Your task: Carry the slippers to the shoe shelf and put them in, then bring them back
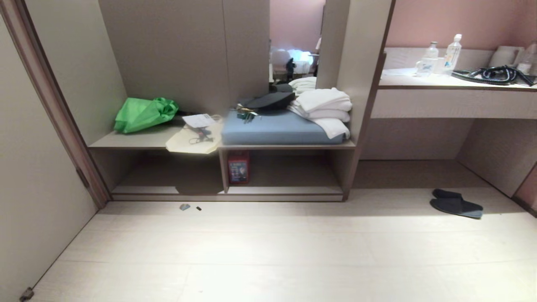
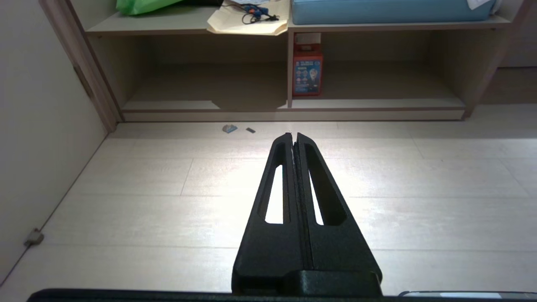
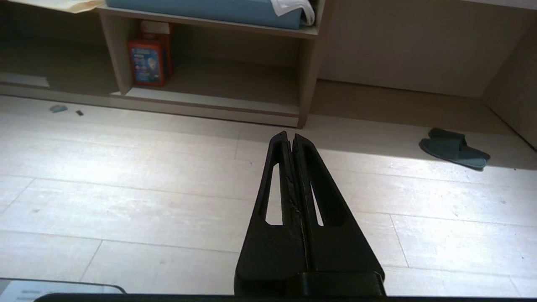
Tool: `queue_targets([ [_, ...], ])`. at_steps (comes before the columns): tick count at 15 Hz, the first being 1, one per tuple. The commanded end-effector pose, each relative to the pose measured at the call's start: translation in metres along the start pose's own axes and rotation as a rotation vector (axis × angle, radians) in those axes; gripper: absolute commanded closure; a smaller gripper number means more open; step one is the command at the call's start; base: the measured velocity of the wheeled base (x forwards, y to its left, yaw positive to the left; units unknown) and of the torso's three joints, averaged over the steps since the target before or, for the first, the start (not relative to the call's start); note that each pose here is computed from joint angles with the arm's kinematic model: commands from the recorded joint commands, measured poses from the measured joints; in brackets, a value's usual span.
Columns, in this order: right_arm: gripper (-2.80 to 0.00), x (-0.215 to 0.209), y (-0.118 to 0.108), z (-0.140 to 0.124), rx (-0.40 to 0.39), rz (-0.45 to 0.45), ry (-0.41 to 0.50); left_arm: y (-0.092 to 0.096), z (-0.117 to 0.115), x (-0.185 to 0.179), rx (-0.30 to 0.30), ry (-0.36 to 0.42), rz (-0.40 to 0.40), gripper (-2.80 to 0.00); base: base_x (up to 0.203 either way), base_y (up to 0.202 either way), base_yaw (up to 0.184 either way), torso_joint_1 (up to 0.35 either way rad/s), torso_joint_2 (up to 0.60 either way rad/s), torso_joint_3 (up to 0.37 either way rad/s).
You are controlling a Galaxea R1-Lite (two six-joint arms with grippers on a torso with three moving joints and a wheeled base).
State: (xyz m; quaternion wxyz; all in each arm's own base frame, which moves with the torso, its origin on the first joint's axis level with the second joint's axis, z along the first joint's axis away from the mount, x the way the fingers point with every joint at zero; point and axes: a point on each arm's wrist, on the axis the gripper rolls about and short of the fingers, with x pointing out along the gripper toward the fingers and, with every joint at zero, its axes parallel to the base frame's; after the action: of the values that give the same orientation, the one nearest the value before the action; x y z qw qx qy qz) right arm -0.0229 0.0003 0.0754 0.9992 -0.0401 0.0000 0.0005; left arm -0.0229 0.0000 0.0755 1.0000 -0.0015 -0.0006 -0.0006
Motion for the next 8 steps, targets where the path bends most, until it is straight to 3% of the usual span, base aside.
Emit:
queue_targets([
  [1, 0.00, 0.0001, 0.0000, -0.0001, 0.000, 0.001, 0.001, 0.0000, 0.0000, 0.0000, 0.000, 0.000, 0.000, 0.00, -0.197, 0.000, 0.004, -0.001, 0.01, 0.002],
  [8, 0.00, 0.0001, 0.0000, -0.0001, 0.000, 0.001, 0.001, 0.0000, 0.0000, 0.0000, 0.000, 0.000, 0.000, 0.00, -0.198, 0.000, 0.000, 0.002, 0.00, 0.002],
])
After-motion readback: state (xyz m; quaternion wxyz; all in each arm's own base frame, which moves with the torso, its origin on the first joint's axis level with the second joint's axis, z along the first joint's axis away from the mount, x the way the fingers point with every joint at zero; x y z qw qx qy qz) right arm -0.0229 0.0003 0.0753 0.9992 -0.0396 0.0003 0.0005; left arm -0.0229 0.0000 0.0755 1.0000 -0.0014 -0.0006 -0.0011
